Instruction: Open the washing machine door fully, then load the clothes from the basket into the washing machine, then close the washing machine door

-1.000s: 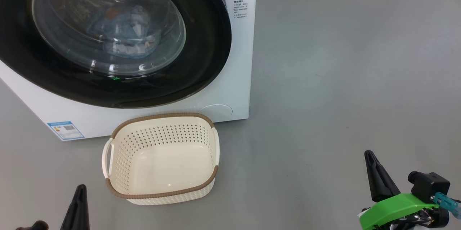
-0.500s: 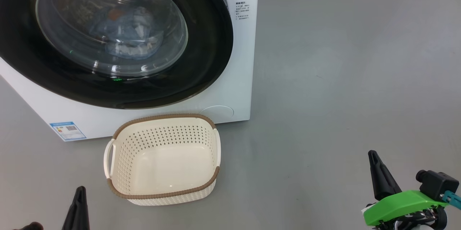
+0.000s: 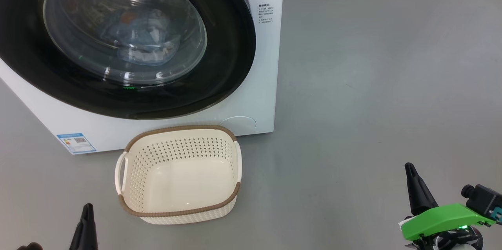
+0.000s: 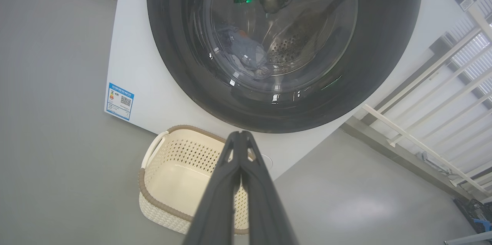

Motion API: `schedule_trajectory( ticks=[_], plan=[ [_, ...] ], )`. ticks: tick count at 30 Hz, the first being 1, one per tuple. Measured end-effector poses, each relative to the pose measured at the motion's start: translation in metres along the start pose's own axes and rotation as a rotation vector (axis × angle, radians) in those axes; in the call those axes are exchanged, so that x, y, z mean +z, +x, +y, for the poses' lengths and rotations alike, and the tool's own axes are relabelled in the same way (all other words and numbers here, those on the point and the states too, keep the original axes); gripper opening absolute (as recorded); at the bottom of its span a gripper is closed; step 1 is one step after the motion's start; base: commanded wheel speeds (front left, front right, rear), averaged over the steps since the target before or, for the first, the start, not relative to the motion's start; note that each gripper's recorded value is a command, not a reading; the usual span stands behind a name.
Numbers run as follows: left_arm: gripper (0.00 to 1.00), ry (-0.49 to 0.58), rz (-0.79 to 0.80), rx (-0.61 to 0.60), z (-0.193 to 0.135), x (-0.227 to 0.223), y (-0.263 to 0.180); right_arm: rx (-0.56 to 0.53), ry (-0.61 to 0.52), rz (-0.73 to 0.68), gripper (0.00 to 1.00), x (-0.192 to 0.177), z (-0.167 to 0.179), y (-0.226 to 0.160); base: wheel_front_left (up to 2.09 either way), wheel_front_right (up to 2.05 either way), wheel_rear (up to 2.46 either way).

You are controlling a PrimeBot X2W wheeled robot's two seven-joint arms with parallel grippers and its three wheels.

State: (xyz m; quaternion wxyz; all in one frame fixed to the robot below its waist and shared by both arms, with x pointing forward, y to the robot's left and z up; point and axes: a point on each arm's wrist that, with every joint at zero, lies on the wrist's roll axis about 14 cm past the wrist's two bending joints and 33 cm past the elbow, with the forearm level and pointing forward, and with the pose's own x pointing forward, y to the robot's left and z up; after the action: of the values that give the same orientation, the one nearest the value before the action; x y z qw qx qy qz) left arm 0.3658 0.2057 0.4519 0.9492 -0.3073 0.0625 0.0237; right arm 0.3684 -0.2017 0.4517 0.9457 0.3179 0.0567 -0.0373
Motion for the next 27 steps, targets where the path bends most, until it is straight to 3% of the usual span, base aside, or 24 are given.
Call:
schedule_trajectory(
  ticks=[27],
  plan=[
    [0.0,-0.269,0.0,0.023,-0.0034,0.0035,0.0017,-0.019,0.258,-0.003,0.0,0.0071,-0.0001,0.0022,0.0,0.0,0.0]
  ],
)
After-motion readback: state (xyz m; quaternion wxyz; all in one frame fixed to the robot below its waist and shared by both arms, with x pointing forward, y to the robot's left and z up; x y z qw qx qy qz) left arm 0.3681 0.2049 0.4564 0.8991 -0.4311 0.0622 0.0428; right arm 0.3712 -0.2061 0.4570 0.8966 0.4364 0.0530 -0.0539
